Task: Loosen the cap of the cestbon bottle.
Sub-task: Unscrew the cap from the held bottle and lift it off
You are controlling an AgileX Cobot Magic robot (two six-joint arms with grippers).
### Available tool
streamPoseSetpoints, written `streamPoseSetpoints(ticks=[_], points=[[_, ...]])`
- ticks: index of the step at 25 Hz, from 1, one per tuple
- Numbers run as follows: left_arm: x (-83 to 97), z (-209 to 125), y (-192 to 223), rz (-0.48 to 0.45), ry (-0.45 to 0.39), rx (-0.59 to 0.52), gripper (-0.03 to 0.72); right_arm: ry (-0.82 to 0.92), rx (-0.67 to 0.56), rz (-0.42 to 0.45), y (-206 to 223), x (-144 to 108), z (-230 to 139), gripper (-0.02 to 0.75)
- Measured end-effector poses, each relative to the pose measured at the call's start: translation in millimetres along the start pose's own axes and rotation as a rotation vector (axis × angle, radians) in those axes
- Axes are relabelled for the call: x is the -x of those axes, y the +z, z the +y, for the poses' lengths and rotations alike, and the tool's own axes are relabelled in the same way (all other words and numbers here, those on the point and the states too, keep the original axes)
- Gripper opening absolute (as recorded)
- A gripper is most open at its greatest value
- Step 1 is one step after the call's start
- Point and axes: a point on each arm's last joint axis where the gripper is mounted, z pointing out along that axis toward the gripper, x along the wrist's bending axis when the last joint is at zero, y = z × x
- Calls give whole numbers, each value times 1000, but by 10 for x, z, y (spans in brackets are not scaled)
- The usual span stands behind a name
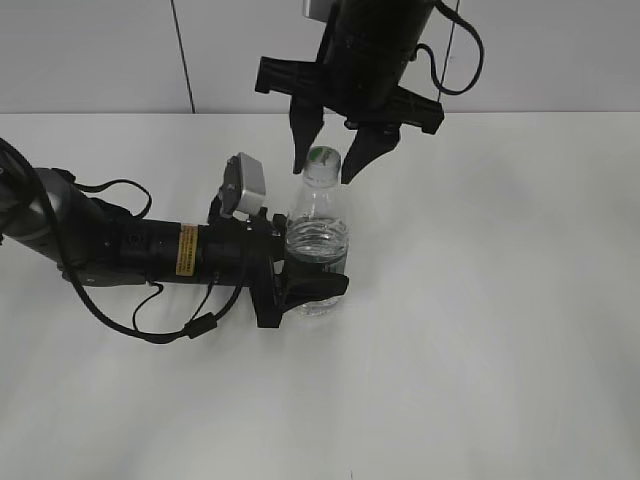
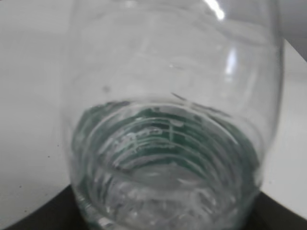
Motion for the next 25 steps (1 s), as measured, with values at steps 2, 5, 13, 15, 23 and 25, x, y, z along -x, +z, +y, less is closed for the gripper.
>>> streamPoseSetpoints(ticks=[2, 5, 13, 15, 23, 25], points=[[0, 0, 0, 0, 0, 0, 408, 0, 0, 1, 0, -1, 0, 346], [0, -1, 0, 0, 0, -1, 408, -7, -1, 3, -2, -4, 0, 321], [2, -3, 0, -2, 2, -3, 408, -96, -2, 8, -2, -8, -2, 313], [2, -4, 0, -2, 2, -4, 408, -164, -2, 9, -2, -9, -2, 312], [4, -7, 0, -4, 6, -7, 408, -573, -1, 10, -3, -9, -3, 309], [5, -7, 1, -7, 9, -9, 408, -672, 0, 10, -3, -9, -3, 307]])
